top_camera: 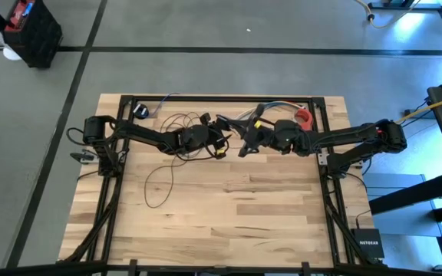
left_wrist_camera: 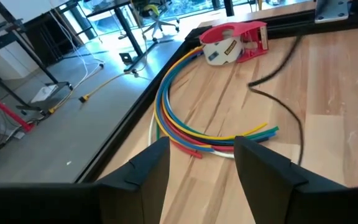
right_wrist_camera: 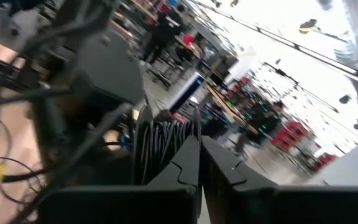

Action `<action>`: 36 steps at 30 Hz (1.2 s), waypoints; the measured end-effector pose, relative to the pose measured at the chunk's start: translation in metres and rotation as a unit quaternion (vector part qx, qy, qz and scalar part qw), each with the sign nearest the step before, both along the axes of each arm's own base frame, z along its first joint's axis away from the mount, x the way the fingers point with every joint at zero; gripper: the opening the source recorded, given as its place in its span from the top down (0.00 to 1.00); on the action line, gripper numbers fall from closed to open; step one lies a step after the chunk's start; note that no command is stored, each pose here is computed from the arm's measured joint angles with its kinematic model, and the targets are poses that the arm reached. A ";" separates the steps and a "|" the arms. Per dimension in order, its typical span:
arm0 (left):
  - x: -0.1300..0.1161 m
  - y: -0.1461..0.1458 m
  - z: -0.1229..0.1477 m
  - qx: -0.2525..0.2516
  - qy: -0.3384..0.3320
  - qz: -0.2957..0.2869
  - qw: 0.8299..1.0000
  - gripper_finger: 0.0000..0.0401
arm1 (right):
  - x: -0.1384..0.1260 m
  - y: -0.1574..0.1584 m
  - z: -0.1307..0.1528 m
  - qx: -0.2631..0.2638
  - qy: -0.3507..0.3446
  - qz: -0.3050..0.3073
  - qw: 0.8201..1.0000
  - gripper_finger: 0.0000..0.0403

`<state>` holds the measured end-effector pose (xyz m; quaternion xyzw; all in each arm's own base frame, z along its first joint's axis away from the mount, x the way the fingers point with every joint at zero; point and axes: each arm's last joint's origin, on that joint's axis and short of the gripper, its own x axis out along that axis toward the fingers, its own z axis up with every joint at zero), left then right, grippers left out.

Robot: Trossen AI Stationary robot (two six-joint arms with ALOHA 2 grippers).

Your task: Coiling cords

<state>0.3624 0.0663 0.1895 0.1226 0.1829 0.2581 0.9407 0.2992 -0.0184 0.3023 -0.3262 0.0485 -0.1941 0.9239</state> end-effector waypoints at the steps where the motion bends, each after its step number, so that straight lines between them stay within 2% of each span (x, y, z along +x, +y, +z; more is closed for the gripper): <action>1: 0.000 0.000 0.000 0.001 0.001 0.000 1.000 0.57 | 0.000 0.000 0.000 0.000 -0.001 0.007 1.000 0.98; 14: 0.000 -0.002 0.000 0.013 0.008 -0.008 1.000 0.57 | 0.000 0.002 0.005 0.010 -0.030 0.025 0.999 0.98; 20: 0.005 -0.017 0.005 0.024 -0.015 -0.056 0.998 0.57 | -0.009 0.013 0.016 0.024 -0.055 0.046 0.997 0.98; 23: 0.006 -0.024 0.006 0.041 -0.010 -0.071 0.997 0.57 | -0.016 0.022 0.026 0.049 -0.077 0.098 0.991 0.98; 27: 0.007 -0.028 0.008 0.051 -0.014 -0.080 0.995 0.57 | -0.027 0.026 0.030 0.079 -0.123 0.188 0.971 0.98; 33: 0.007 -0.033 0.008 0.052 -0.012 -0.086 0.995 0.57 | -0.035 0.012 0.017 0.073 -0.165 0.175 0.968 0.98; 36: 0.007 -0.035 0.007 0.052 -0.012 -0.089 0.995 0.57 | -0.035 0.009 0.016 0.073 -0.164 0.160 0.971 0.97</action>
